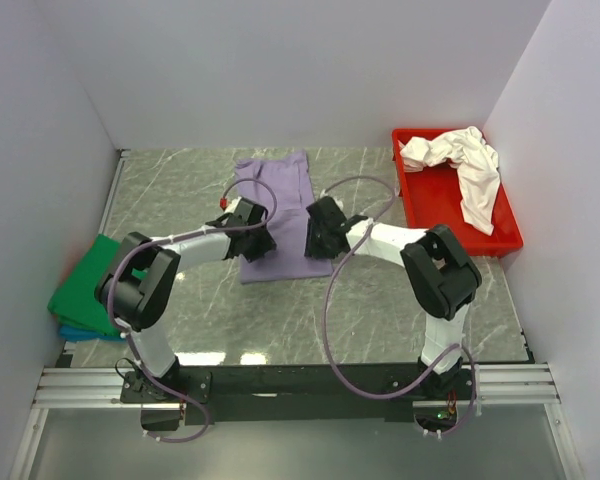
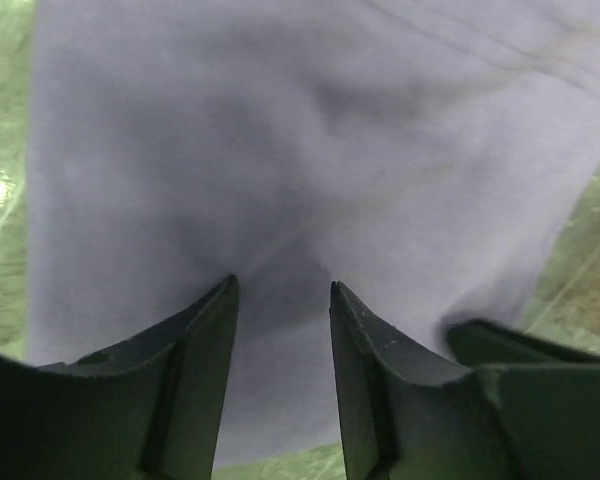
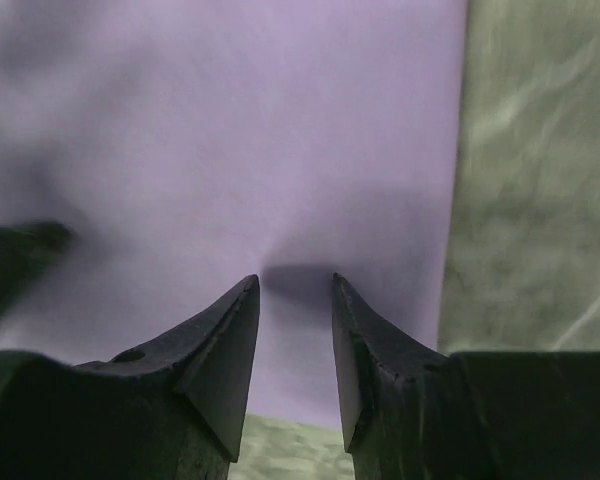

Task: Fold and stack the t-shirts
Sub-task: Fold the tshirt

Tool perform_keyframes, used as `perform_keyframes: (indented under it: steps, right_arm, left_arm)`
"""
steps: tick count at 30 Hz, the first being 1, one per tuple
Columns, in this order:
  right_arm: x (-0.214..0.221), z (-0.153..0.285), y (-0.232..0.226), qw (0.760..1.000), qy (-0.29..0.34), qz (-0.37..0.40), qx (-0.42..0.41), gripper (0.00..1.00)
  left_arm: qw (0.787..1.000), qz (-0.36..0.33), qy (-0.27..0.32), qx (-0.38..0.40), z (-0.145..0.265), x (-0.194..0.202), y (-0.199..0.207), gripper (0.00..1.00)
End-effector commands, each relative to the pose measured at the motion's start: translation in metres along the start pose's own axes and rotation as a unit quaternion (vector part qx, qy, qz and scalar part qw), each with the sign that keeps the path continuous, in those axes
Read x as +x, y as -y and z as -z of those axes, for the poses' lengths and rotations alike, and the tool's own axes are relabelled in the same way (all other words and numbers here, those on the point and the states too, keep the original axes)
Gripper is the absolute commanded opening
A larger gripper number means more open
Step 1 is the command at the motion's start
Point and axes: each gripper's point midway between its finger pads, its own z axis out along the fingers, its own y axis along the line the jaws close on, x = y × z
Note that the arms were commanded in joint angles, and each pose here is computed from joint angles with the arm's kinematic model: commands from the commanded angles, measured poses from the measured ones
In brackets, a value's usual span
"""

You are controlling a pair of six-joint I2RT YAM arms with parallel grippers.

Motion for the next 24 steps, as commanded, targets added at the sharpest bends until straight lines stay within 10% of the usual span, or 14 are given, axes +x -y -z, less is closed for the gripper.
perform_keyframes:
  steps: [1, 24]
  right_arm:
    - [0.026, -0.007, 0.008, 1.0, 0.002, -0.002, 0.028, 0.42]
    - [0.212, 0.102, 0.036, 0.995, -0.076, -0.038, -0.058, 0.41]
  left_arm:
    - [1.0, -0.016, -0.007, -0.013, -0.005, 0.023, -0.014, 0.48]
    - [0.995, -0.04, -0.088, -0.012, 0.093, 0.17, -0.091, 0.49]
